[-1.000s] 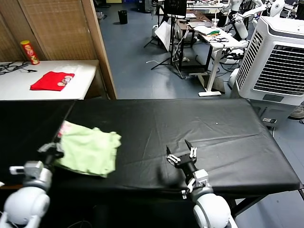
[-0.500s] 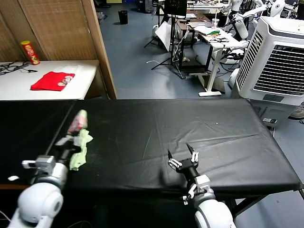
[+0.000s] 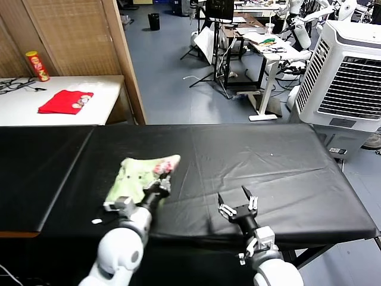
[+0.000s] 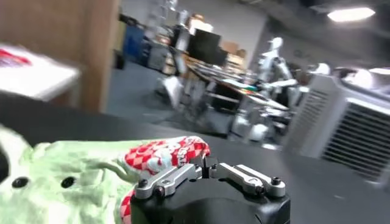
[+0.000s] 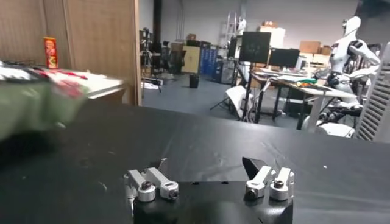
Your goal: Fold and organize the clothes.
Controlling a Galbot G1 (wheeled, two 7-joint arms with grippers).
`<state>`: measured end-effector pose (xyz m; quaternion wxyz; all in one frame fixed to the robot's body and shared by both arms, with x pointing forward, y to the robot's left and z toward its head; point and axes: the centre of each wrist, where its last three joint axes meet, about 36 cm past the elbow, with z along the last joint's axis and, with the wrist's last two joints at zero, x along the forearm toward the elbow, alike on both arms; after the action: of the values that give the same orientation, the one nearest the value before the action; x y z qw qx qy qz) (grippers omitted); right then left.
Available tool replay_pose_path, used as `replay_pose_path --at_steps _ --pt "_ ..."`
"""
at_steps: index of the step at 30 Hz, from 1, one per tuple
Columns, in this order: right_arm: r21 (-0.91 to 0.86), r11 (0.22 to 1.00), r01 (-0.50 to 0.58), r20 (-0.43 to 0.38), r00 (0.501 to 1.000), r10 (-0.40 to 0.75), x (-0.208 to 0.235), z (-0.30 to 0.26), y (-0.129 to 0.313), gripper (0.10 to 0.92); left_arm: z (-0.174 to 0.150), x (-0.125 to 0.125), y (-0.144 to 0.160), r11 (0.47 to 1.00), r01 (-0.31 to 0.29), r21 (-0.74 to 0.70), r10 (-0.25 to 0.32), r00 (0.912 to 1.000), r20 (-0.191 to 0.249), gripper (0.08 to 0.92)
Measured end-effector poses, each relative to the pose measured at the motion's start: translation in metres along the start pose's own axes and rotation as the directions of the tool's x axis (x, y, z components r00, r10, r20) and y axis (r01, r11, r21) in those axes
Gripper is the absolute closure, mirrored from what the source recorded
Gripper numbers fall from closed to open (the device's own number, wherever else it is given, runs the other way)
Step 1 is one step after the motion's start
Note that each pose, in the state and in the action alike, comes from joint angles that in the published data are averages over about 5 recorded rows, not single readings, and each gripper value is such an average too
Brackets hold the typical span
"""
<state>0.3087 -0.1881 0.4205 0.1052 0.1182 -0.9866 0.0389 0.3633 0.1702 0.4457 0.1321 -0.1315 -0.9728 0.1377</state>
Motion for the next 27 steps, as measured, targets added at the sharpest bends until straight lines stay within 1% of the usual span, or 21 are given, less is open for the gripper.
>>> replay_pose_path --at_steps 2,6,9,10,13,17,19,20,23,24,26,27 --pt "-0.023 0.999 0.023 -0.018 1.0 -0.024 -0.002 -0.002 0.0 0.224 0.004 -0.001 -0.009 0.999 -0.029 -0.014 0.029 0.9996 0.003 0.657" --pt "-0.102 0.992 0.077 -0.082 0.993 -0.086 -0.013 -0.005 0.001 0.224 0.008 0.003 -0.016 0.996 -0.08 -0.03 0.081 0.9965 0.019 0.423" --pt "-0.181 0.976 0.12 -0.124 0.982 -0.144 -0.027 -0.009 0.006 0.224 0.005 0.009 -0.015 0.995 -0.086 -0.042 0.088 0.995 0.047 0.279" --pt "-0.206 0.969 0.135 -0.134 0.977 -0.165 -0.032 -0.011 0.008 0.224 0.004 0.012 -0.013 0.995 -0.083 -0.046 0.086 0.9947 0.057 0.247" --pt "-0.264 0.947 0.181 -0.147 0.963 -0.225 -0.051 -0.014 0.016 0.224 -0.001 0.022 -0.006 0.996 -0.064 -0.062 0.069 0.9945 0.079 0.207" --pt "-0.304 0.926 0.224 -0.156 0.947 -0.28 -0.076 -0.015 0.028 0.225 -0.007 0.037 0.004 0.996 -0.025 -0.08 0.034 0.9938 0.106 0.202" --pt "-0.323 0.917 0.235 -0.168 0.939 -0.3 -0.088 -0.014 0.033 0.239 -0.009 0.044 0.007 0.997 -0.001 -0.078 0.01 0.9924 0.122 0.201" --pt "-0.335 0.912 0.238 -0.176 0.935 -0.309 -0.093 -0.014 0.035 0.261 -0.01 0.048 0.008 0.997 0.011 -0.076 -0.001 0.9914 0.131 0.201" --pt "-0.373 0.898 0.234 -0.202 0.924 -0.325 -0.106 -0.011 0.04 0.387 -0.011 0.059 0.01 0.997 0.037 -0.072 -0.025 0.9875 0.156 0.201" --pt "-0.383 0.894 0.231 -0.209 0.921 -0.328 -0.11 -0.01 0.04 0.453 -0.012 0.062 0.011 0.996 0.042 -0.072 -0.03 0.9863 0.162 0.201" --pt "-0.396 0.89 0.228 -0.214 0.919 -0.33 -0.115 -0.008 0.041 0.554 -0.014 0.068 0.012 0.996 0.051 -0.073 -0.038 0.9841 0.174 0.201" --pt "-0.395 0.89 0.228 -0.211 0.92 -0.33 -0.116 -0.007 0.04 0.621 -0.015 0.071 0.012 0.996 0.056 -0.072 -0.042 0.9829 0.179 0.201"
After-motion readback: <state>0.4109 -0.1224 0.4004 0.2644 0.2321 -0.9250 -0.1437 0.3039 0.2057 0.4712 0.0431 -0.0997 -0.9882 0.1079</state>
